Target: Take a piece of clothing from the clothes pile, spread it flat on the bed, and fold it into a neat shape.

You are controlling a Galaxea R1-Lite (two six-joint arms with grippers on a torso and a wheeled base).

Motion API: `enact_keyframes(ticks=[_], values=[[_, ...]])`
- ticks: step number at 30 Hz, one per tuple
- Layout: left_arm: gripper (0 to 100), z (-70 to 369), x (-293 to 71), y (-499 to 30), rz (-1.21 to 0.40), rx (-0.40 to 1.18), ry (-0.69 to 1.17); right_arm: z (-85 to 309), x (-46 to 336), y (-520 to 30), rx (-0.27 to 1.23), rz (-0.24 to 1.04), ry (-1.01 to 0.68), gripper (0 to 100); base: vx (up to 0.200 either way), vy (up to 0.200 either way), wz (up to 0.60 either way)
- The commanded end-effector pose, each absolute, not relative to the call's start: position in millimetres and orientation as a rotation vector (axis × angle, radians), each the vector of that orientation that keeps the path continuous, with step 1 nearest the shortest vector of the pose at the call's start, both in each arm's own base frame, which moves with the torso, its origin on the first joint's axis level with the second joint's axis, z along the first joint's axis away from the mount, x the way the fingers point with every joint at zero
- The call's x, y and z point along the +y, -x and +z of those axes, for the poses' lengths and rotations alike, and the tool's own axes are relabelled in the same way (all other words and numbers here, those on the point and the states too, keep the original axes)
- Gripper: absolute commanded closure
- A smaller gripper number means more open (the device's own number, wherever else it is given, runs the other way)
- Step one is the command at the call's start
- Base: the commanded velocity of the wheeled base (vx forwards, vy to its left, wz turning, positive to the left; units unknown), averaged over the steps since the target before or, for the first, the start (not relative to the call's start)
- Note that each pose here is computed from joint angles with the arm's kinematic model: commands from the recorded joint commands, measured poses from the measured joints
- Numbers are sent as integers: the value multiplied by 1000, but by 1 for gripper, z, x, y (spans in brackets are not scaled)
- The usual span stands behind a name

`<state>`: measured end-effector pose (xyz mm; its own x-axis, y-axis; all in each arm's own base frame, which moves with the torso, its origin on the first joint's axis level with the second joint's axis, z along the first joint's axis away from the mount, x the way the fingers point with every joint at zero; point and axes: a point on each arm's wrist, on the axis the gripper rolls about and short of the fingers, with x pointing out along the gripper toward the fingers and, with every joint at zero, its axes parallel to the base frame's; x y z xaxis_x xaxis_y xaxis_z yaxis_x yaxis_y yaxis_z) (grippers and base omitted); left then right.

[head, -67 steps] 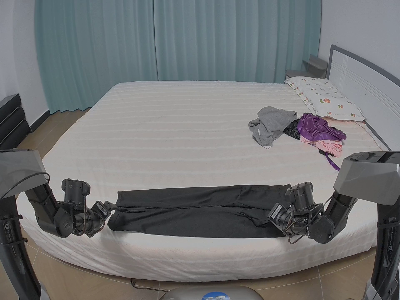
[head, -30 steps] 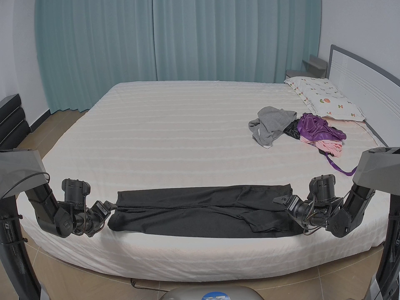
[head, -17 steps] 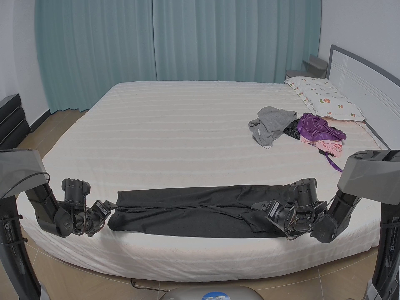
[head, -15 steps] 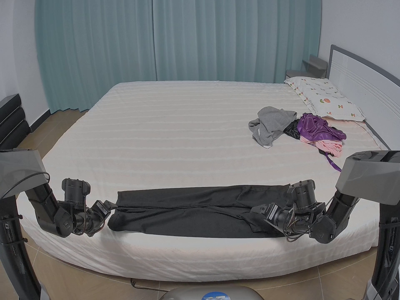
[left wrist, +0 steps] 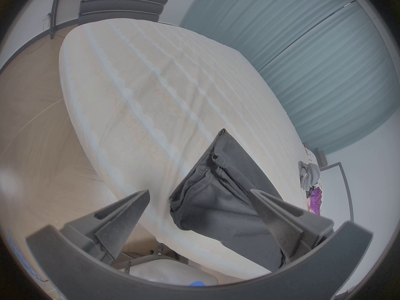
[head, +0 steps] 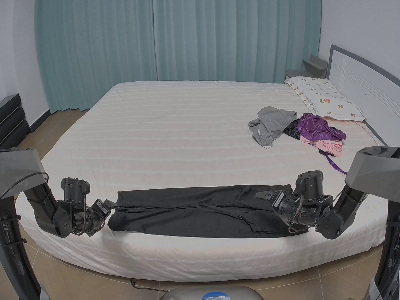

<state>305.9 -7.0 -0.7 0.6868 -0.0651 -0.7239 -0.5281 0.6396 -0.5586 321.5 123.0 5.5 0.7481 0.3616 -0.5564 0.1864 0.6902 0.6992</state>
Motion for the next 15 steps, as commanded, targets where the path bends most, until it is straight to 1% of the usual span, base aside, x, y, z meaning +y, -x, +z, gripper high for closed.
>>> enact_keyframes(ticks=[1,3,6,7,8,15], values=[[0,3,-9,-305,286,782,851,31,102,-315,674,106,-873,0,0,0,0],[0,3,-11,-305,285,783,856,24,91,-313,711,99,-895,0,0,0,0],[0,2,-13,-305,281,787,857,21,84,-316,724,95,-922,0,0,0,0],[0,2,-13,-305,281,787,857,21,84,-316,724,95,-922,0,0,0,0],[0,0,-15,-305,277,796,850,22,81,-317,721,85,-956,0,0,0,0],[0,2,-23,-309,247,791,845,16,79,-317,737,70,-960,0,0,0,0]])
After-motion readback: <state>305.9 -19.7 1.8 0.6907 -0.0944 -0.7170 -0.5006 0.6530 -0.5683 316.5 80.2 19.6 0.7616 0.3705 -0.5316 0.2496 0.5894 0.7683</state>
